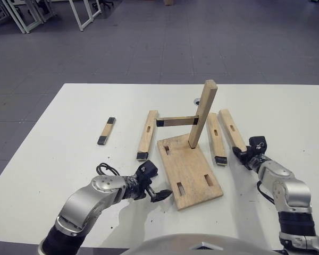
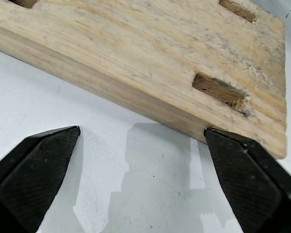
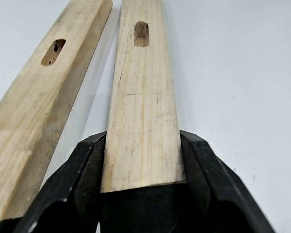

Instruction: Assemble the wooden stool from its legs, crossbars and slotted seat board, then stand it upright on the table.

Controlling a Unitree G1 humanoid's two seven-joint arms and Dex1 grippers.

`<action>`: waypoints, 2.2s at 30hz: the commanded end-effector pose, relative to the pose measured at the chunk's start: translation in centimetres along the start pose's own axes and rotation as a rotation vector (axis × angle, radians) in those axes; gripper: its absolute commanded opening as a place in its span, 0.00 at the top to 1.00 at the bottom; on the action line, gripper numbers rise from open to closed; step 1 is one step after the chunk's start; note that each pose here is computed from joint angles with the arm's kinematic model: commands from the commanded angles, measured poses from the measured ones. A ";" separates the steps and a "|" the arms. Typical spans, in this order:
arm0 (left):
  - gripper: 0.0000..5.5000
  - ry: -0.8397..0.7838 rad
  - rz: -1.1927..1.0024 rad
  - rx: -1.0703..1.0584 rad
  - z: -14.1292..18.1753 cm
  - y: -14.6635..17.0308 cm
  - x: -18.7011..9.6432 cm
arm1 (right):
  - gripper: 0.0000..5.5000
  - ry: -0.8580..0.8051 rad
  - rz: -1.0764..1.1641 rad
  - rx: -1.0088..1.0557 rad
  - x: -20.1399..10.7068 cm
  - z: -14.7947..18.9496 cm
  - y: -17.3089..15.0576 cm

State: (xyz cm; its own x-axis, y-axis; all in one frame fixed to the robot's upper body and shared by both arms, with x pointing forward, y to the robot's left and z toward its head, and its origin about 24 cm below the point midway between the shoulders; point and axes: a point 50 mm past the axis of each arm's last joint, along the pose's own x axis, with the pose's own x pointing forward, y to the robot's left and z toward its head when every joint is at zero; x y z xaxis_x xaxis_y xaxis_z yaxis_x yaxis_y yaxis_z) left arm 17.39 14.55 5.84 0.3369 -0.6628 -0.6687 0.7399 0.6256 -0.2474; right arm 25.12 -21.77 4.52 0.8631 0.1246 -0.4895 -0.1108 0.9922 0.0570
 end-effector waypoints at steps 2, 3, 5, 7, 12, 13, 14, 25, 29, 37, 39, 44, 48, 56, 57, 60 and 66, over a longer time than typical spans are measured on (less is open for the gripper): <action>0.14 -0.001 0.024 -0.054 0.2 1.7 -2.2 | 0.63 -0.308 0.040 0.002 -1.8 8.2 -1.0; 0.14 -0.035 0.003 -0.075 0.7 2.2 -3.4 | 0.63 -0.380 0.085 0.021 -2.6 9.9 -0.9; 0.14 -0.161 -0.079 -0.112 2.6 3.5 -5.8 | 0.63 -0.500 0.286 0.112 -4.7 12.6 -0.2; 0.14 -0.303 -0.197 -0.144 4.6 4.2 -7.4 | 0.63 -0.542 0.536 0.189 -6.4 13.9 0.6; 0.14 -0.553 -0.516 -0.204 8.5 4.0 -8.0 | 0.63 -0.396 1.122 0.252 -9.4 13.4 3.4; 0.14 -0.580 -0.565 -0.214 8.9 3.8 -7.9 | 0.63 -0.350 1.207 0.255 -9.8 12.9 4.1; 0.14 -0.605 -0.602 -0.229 9.3 3.6 -7.7 | 0.63 -0.292 1.263 0.255 -9.8 12.2 4.7; 0.14 -0.661 -0.825 -0.316 11.6 1.9 -6.2 | 0.63 -0.047 1.394 0.168 -8.2 8.6 9.6; 0.17 -0.649 -0.835 -0.341 11.4 1.6 -5.8 | 0.63 -0.033 1.404 0.155 -8.2 8.2 10.2; 0.41 -0.755 -0.829 -0.406 12.5 2.3 -6.1 | 0.63 -0.012 1.398 0.133 -8.1 7.9 10.3; 0.47 -0.748 -0.838 -0.407 12.4 2.0 -6.1 | 0.63 -0.011 1.395 0.132 -8.1 7.8 10.4; 0.57 -0.747 -0.852 -0.416 12.3 1.9 -6.1 | 0.63 -0.008 1.404 0.139 -8.1 7.8 10.4; 0.57 -0.742 -0.858 -0.415 12.1 1.8 -6.1 | 0.63 -0.082 1.337 0.137 -7.7 8.3 10.2; 0.60 -0.838 -0.767 -0.392 11.7 3.2 -7.6 | 0.38 -0.096 1.254 0.108 -9.0 9.0 7.4; 0.61 -0.864 -0.733 -0.385 11.5 3.7 -8.3 | 0.38 -0.088 1.239 0.083 -9.6 9.0 6.8; 0.62 -0.880 -0.615 -0.360 10.3 4.9 -10.1 | 0.38 -0.054 1.104 0.011 -10.3 8.6 5.2; 0.62 -0.746 -0.331 -0.201 8.1 5.2 -9.7 | 0.38 0.189 0.624 -0.307 -8.2 2.7 5.4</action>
State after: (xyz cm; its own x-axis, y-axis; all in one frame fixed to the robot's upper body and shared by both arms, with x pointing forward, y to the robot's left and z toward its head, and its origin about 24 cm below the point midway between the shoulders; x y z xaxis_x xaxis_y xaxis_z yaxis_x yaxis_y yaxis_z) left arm 22.97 21.21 17.17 0.4570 -0.8779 0.1429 0.7619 0.3035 -0.5722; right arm 19.47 -17.70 12.86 0.4884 0.7309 -0.4768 -0.7218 0.6454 0.2501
